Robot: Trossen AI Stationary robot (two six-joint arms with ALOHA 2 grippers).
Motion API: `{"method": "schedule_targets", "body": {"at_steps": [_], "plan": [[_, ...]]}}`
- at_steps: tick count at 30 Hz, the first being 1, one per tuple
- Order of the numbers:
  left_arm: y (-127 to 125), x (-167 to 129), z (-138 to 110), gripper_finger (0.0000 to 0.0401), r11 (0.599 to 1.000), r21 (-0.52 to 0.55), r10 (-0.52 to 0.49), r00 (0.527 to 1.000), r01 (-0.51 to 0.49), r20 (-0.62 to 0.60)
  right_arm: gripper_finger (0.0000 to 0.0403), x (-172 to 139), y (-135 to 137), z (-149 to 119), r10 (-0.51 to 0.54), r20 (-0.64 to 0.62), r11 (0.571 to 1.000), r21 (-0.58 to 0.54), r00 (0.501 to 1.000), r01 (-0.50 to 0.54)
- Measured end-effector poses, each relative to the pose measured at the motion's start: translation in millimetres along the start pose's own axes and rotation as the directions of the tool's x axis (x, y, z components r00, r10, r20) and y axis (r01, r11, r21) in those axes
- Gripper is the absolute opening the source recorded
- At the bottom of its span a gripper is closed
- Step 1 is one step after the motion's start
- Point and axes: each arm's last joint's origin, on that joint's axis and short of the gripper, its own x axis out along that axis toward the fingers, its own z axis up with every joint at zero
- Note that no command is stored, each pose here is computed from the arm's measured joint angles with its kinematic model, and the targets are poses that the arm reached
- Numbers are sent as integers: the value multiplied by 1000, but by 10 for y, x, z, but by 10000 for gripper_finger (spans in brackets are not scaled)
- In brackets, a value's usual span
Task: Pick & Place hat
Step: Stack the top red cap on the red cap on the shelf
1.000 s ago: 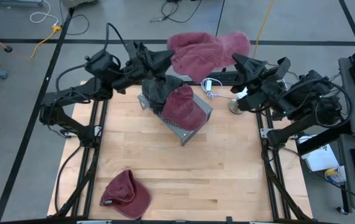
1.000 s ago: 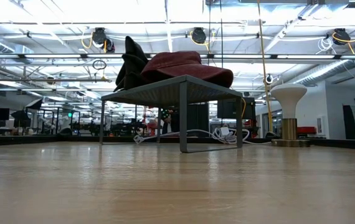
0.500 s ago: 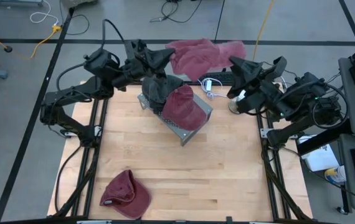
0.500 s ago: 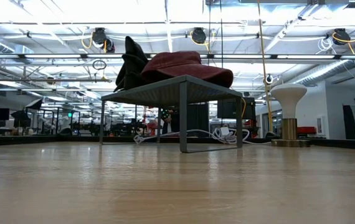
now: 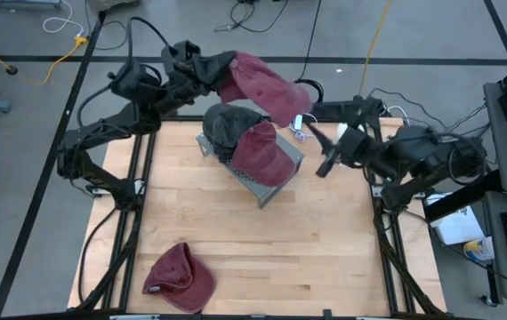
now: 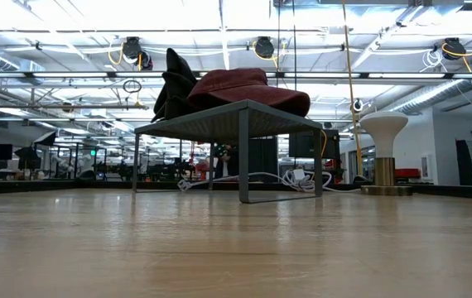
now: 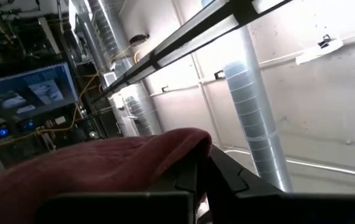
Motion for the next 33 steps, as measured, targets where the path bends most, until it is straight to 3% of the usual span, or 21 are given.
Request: {"method": "schedule_targets", "body": {"at_steps": [5,11,18,22,28,33], "plan": [[25,-21,122,8,1000,17,-7,998,8,-60,155,-34,144,-102,90,-78,971,229,993,-70],[94,-72,293,8,998,69,24,977,-9,-211,151,-68,204,-160,153,-110,884,459,982,-86],[199,-123,369,8,971,237,110,935,-28,-338,150,-65,238,-158,221,-82,843,516,972,-148],[290,-170,361,8,957,289,164,866,-25,-472,149,-56,259,-161,226,-85,847,509,970,-153],[394,-278,277,8,957,290,217,719,-21,-661,147,-47,275,-162,227,-88,875,456,970,-164],[393,-340,200,8,969,225,131,568,98,-813,150,-43,280,-162,226,-89,891,421,970,-169]]}}
